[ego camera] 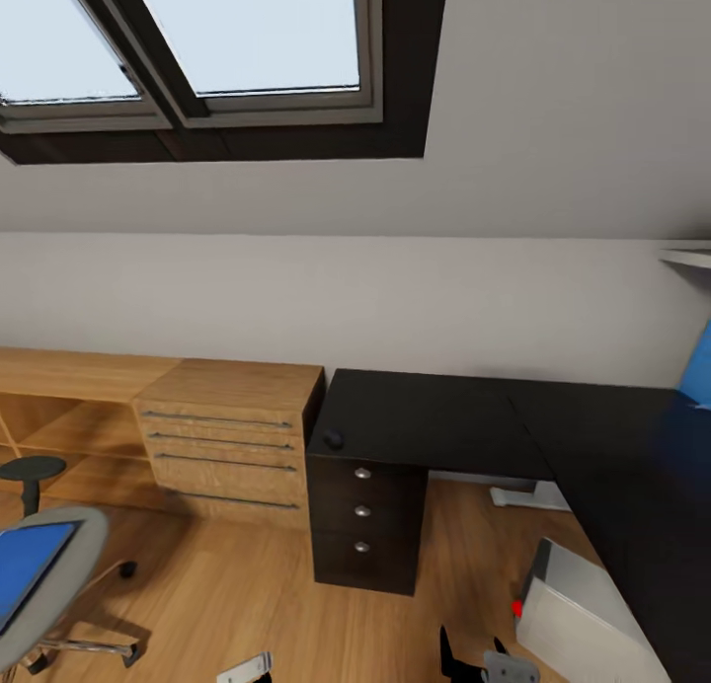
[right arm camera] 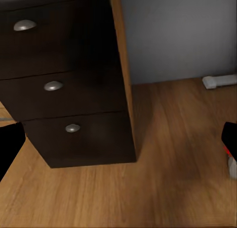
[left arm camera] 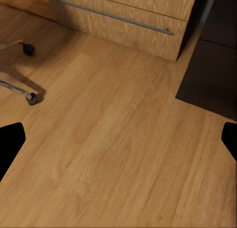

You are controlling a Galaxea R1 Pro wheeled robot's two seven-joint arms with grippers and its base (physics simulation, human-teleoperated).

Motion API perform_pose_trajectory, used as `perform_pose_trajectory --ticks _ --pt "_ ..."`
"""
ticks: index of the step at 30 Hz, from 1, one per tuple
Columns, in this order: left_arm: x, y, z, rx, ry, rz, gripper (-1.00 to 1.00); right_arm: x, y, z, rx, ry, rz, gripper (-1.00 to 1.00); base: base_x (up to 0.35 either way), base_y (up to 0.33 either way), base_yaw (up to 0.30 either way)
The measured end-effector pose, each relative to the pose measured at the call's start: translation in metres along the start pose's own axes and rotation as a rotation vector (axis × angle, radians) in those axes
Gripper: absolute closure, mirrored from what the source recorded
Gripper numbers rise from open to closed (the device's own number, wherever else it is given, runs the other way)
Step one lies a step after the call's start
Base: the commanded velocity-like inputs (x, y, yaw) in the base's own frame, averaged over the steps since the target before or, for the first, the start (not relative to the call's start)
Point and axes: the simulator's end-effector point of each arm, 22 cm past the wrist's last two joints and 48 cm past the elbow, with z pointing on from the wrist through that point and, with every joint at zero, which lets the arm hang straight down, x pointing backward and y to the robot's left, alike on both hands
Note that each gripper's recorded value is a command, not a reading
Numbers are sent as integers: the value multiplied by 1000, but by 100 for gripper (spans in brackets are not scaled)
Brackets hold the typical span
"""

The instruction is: In the bedroom, organize the workspace by keeping the computer under the desk, ensuring the monitor is on the desk, placing the keyboard on the desk next to the monitor, placing the mouse on the desk next to the keyboard, moving the folder from the swivel chair onto the desk next to the mouse, stacking the notebook on top of the folder with the pen on top of the notebook, and positioning the swivel chair next to the desk.

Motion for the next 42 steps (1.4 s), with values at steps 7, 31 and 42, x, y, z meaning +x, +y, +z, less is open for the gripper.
perform_pose_trajectory --ticks 7,31,42 --pt "-5 16 6 -18 -13 10 -100 -1 0 0 -2 -2 0 -100 5 7 -290" --pt "-13 22 7 -24 -30 11 -100 -6 3 0 -9 -9 0 -100 150 252 -289" --pt "-16 21 7 -23 -36 8 -100 -9 4 1 -10 -17 1 -100 19 46 -289"
